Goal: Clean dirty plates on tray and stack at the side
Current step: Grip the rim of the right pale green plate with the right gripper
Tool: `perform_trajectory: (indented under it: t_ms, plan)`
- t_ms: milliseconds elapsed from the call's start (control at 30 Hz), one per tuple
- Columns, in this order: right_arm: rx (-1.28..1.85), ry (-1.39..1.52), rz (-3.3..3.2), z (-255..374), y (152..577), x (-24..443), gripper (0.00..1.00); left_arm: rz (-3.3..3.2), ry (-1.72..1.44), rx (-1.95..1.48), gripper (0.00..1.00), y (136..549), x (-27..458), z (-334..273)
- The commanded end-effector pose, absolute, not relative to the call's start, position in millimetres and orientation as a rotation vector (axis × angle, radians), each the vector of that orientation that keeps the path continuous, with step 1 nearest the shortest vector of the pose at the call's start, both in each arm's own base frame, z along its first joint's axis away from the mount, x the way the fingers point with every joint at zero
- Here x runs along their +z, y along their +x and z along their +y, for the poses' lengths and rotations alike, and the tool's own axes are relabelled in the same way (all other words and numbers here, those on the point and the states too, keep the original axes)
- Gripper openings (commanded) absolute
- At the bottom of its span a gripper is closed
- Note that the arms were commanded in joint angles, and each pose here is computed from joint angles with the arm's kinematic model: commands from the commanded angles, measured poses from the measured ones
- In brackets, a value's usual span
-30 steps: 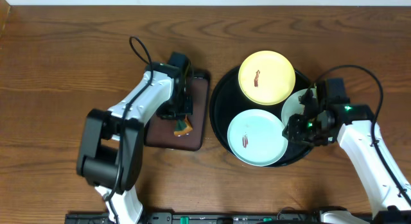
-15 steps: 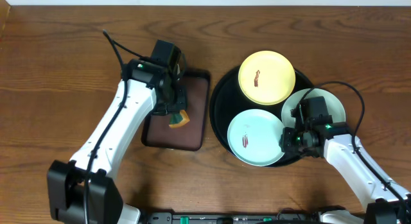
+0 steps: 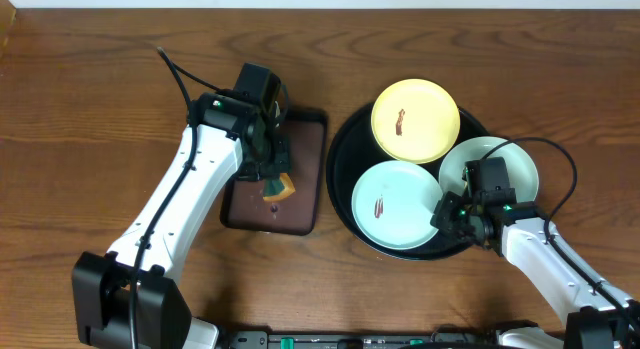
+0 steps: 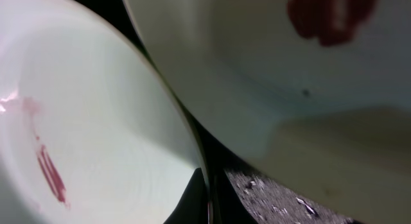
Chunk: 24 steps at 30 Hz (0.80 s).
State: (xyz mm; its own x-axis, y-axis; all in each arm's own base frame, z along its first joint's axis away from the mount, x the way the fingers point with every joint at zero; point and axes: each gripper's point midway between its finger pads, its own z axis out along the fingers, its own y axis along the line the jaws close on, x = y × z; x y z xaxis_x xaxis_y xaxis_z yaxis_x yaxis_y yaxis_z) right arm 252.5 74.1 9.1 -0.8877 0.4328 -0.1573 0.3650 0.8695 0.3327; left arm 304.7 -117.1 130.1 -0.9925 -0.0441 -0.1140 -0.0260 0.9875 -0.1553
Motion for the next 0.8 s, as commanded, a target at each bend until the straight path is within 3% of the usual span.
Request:
perform_trajectory:
  t_ms: [0,167,267,367,433,600,767]
  plan:
    - [0.473,0.591,2.83,81.0,248.5,8.2,0.04,2.989,-0.041,-0.304,0.07,307.2,141.7,-124.0]
    - [0.598,0.735,2.786,92.7,254.8,14.0,0.03,2.989,-0.04,-0.304,0.07,307.2,141.7,-123.9]
    - [0.556,0.662,2.789,88.9,256.2,13.1,0.24,2.989,-0.04,-0.304,0.07,307.0,141.7,-124.0]
    - [0.47,0.2,2.748,87.4,271.0,18.0,0.33,2.99,-0.024,-0.306,0.08,305.8,141.7,-127.3]
    - [0.445,0.043,2.715,88.4,276.7,20.7,0.32,2.983,0.023,-0.312,0.07,303.9,142.2,-137.5]
    - [0.479,0.028,2.714,93.0,277.2,19.7,0.3,2.944,0.092,-0.344,0.07,304.4,144.8,-161.6]
    - [0.464,0.056,2.818,91.0,267.6,-9.5,0.25,2.919,0.141,-0.369,0.08,302.4,146.8,-180.3]
